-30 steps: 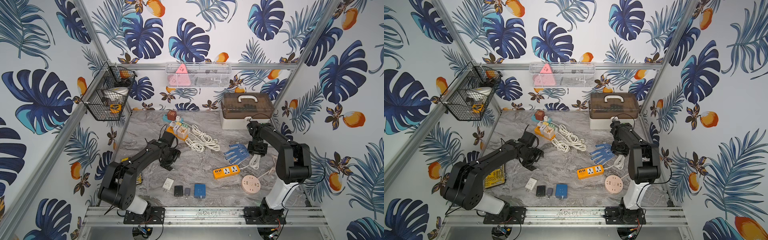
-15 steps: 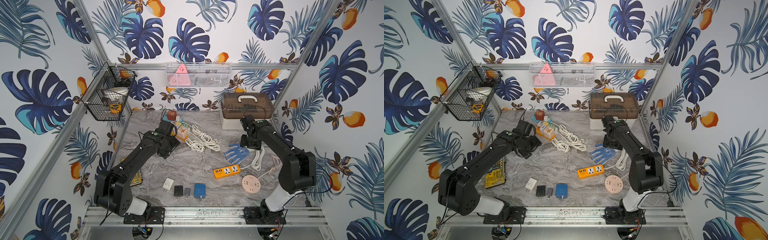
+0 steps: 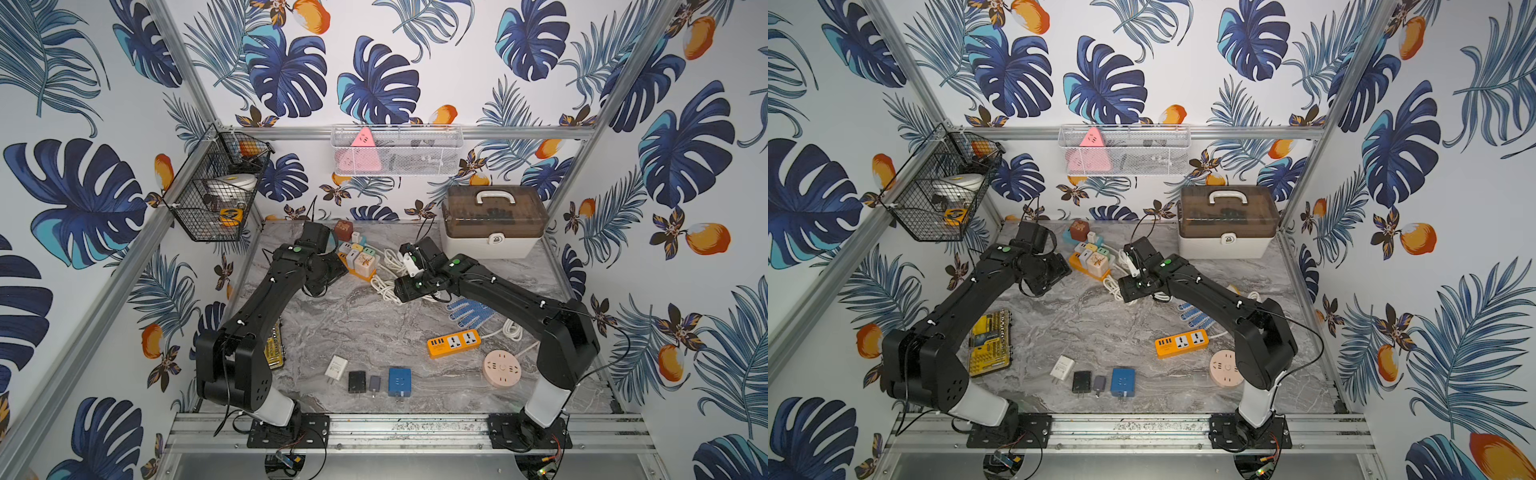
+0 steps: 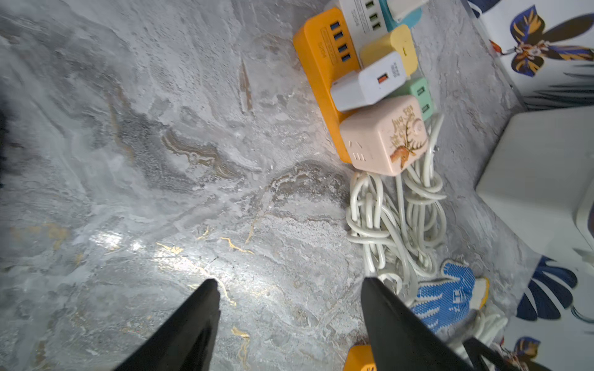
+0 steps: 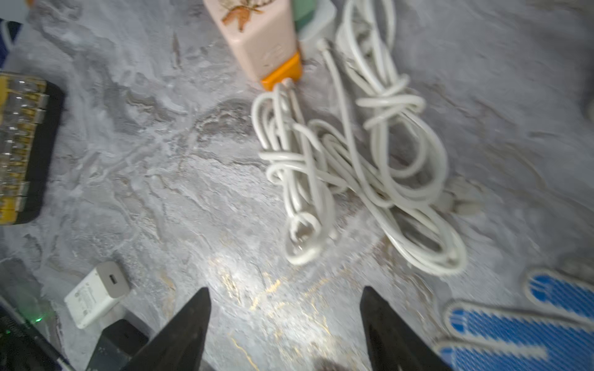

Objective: Pull the plug off the socket
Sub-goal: Move the socket to the center of the board.

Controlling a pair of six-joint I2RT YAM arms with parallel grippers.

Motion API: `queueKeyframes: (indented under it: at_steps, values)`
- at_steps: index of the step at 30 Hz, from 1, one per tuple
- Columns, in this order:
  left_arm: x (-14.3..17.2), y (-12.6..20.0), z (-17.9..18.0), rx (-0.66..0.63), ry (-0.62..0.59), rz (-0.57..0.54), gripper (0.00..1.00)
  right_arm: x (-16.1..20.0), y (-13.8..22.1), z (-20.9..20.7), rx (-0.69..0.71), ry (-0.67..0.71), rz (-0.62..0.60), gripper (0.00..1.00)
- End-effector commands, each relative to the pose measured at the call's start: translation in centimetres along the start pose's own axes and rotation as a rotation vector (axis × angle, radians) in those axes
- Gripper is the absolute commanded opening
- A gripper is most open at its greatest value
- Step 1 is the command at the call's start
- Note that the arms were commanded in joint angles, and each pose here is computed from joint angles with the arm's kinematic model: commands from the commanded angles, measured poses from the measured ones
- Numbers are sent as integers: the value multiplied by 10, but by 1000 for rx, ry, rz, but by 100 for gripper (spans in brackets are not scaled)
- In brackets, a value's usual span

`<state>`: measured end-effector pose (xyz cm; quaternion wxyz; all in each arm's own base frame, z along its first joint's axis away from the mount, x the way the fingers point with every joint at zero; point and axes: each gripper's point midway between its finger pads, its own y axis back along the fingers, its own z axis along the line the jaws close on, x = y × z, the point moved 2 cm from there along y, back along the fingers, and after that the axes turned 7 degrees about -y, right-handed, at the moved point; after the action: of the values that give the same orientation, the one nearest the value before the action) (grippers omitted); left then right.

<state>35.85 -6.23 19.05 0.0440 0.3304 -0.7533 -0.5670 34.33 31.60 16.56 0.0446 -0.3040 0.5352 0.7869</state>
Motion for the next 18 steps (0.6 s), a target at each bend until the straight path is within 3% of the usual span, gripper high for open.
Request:
queueKeyframes:
  at_steps: [1,18]
  values:
    - [-3,7,-8,62,-79,-34,79,-35,-11,35,-171,98,-132,75]
    - [56,19,34,-1,-114,26,79,-72,-125,28,-15,214,-86,77]
